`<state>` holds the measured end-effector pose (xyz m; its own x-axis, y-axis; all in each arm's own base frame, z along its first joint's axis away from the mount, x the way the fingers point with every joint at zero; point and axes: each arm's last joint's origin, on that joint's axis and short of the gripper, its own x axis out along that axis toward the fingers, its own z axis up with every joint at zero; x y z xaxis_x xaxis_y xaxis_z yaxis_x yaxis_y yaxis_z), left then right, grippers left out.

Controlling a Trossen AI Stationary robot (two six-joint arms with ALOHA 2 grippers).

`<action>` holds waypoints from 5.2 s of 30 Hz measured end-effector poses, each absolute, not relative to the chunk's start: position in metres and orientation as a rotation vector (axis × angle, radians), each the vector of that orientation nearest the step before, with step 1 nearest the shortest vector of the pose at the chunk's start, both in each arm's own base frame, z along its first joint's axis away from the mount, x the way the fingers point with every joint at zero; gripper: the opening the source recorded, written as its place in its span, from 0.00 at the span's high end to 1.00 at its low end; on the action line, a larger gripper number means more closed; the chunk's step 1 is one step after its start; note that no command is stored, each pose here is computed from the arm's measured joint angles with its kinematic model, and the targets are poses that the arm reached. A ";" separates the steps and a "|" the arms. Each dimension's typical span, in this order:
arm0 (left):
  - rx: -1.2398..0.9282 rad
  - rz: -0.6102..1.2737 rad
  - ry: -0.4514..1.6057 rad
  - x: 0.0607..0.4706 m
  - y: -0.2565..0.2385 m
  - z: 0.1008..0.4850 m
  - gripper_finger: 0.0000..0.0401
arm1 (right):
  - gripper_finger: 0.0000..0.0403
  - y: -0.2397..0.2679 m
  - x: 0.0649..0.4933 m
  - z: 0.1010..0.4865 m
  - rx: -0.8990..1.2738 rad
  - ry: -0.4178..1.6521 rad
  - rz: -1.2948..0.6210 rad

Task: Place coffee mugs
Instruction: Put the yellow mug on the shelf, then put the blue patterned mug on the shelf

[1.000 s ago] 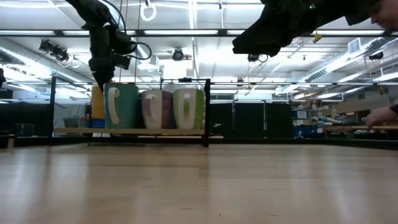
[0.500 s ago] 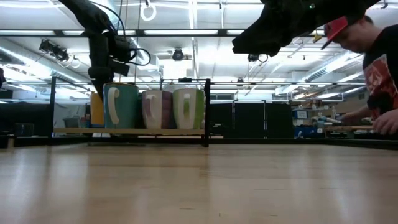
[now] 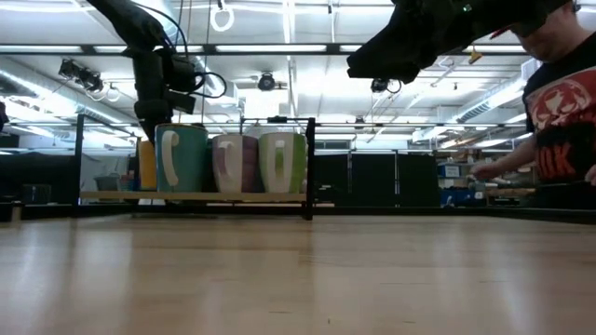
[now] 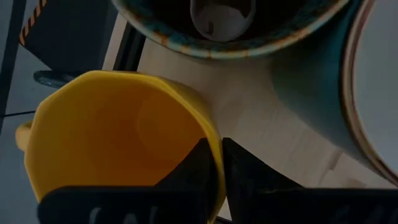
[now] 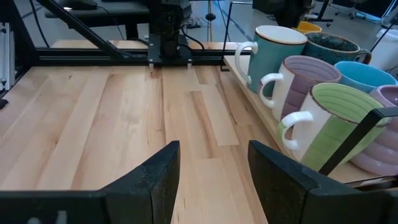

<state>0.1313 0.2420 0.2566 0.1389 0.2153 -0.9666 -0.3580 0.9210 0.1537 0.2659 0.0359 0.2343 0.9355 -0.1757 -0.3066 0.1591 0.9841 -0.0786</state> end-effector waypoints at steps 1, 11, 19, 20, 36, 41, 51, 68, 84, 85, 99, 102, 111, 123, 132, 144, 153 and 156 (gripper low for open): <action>-0.124 0.417 1.373 0.131 0.242 0.256 0.91 | 0.52 0.036 0.266 0.234 -0.053 0.318 -0.172; -0.105 0.433 1.385 0.130 0.241 0.242 0.91 | 0.52 0.036 0.266 0.235 -0.055 0.311 -0.171; -0.103 0.447 1.395 0.130 0.241 0.242 0.90 | 0.52 0.036 0.266 0.235 -0.055 0.309 -0.170; -0.103 0.453 1.397 0.130 0.241 0.242 0.89 | 0.52 0.036 0.266 0.235 -0.055 0.309 -0.170; -0.081 0.495 1.461 0.134 0.240 0.252 0.67 | 0.52 0.036 0.266 0.236 -0.057 0.305 -0.170; -0.101 0.471 1.475 0.133 0.238 0.252 0.66 | 0.52 0.036 0.266 0.236 -0.057 0.305 -0.170; -0.135 0.422 1.526 0.130 0.232 0.251 0.66 | 0.52 0.036 0.266 0.236 -0.058 0.298 -0.170; -0.078 0.475 1.462 0.123 0.220 0.272 0.66 | 0.52 0.036 0.267 0.236 -0.062 0.297 -0.169; 0.081 0.531 1.285 0.128 0.182 0.312 0.66 | 0.52 0.033 0.267 0.236 -0.095 0.307 -0.174; 0.104 0.531 1.263 0.129 0.178 0.316 0.66 | 0.52 0.033 0.267 0.235 -0.102 0.312 -0.175; -0.086 0.345 0.583 0.184 0.126 0.361 0.66 | 0.52 0.023 0.267 0.258 -0.156 0.648 -0.128; -0.089 0.283 0.573 0.197 0.115 0.359 0.66 | 0.52 0.024 0.265 0.266 -0.166 0.713 -0.088; -0.025 0.135 0.547 0.235 0.087 0.352 0.66 | 0.52 0.038 0.242 0.261 0.011 1.021 0.087; 0.003 0.010 0.518 0.289 0.049 0.331 0.66 | 0.53 0.090 0.222 0.259 0.193 1.144 0.169; -0.009 0.003 0.550 0.302 0.007 0.322 0.66 | 0.53 0.133 0.217 0.273 0.074 1.309 0.115; -0.109 -0.022 0.557 0.300 -0.033 0.321 0.66 | 0.53 0.180 0.218 0.265 -0.100 1.564 0.277; -0.114 -0.018 0.568 0.299 -0.037 0.320 0.66 | 0.53 0.203 0.215 0.251 -0.278 1.762 0.348; -0.111 -0.009 0.571 0.298 -0.037 0.320 0.66 | 0.53 0.210 0.215 0.248 -0.277 1.777 0.389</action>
<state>0.2985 -0.0365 0.3200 0.8412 -0.0391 -0.5392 -0.0225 0.9940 -0.1072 0.2150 0.2104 0.2483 -0.2372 0.0196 -0.9713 -0.3878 0.9147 0.1132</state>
